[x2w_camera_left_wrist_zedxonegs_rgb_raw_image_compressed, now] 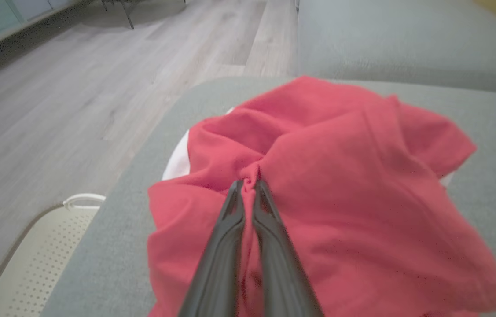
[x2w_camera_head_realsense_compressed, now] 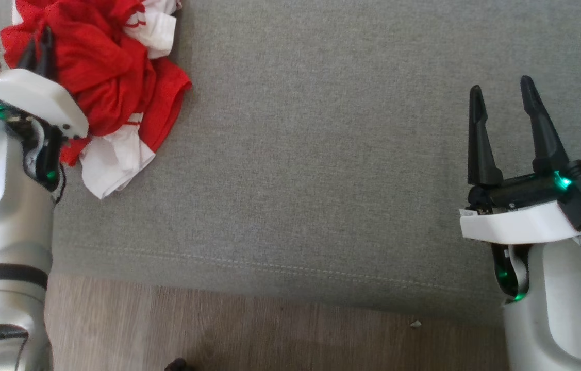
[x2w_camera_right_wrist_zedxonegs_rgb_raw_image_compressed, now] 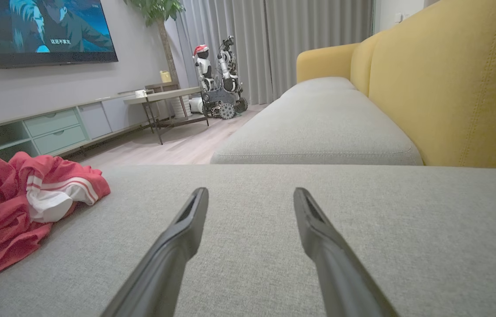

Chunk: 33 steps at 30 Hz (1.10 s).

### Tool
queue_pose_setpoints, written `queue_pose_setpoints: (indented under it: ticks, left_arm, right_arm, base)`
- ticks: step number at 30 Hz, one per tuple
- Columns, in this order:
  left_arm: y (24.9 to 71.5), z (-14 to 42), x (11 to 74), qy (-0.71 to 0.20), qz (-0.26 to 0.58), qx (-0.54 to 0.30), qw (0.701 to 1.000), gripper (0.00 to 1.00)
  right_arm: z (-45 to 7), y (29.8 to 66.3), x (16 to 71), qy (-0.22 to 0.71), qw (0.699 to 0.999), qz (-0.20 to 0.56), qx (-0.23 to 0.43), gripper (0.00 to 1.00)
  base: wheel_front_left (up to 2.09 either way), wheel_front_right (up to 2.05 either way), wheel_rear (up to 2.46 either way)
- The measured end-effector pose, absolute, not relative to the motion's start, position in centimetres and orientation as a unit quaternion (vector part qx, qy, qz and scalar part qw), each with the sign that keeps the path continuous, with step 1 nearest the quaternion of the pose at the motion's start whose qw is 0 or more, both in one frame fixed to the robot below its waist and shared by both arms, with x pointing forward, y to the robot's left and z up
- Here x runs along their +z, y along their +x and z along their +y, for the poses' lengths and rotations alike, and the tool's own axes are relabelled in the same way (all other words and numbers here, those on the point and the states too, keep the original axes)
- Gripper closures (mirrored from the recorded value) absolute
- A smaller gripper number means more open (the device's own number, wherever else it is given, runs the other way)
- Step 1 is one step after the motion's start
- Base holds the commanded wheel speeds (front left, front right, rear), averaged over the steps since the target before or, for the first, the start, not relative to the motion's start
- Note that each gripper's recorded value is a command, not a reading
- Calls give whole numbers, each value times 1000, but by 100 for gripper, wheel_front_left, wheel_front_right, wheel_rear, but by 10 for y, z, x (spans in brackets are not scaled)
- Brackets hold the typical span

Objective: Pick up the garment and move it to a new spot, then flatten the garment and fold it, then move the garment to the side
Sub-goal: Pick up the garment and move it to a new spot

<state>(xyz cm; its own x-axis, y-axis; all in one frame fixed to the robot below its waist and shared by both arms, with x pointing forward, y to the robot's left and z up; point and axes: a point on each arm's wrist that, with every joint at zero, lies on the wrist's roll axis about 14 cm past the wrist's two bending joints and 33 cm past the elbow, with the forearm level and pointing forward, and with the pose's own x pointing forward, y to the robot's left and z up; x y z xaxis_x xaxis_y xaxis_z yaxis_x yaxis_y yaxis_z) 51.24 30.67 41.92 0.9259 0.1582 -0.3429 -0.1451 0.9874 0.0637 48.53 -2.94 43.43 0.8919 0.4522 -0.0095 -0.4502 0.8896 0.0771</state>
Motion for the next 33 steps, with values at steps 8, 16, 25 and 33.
queue_pose_setpoints:
  ticks: [8, 16, 25, 33]
  left_arm:
    - [534, 316, 529, -7, -12, 92, 996, 100]
    - [523, 312, 644, -41, -170, 81, 981, 100]
    - [518, 246, 740, -89, -247, -12, 965, 100]
    - [516, 164, 777, -140, -261, -106, 949, 100]
  right_arm:
    - [-32, 478, 456, 43, 972, -3, 229, 0]
    - [-31, 466, 493, 61, 970, -36, 231, 0]
    - [-57, 446, 524, 88, 974, -65, 201, 0]
    - [-97, 434, 543, 89, 980, -91, 150, 0]
  base:
    - [0, 0, 0]
    - [0, 0, 0]
    - [0, 0, 0]
    - [0, 0, 0]
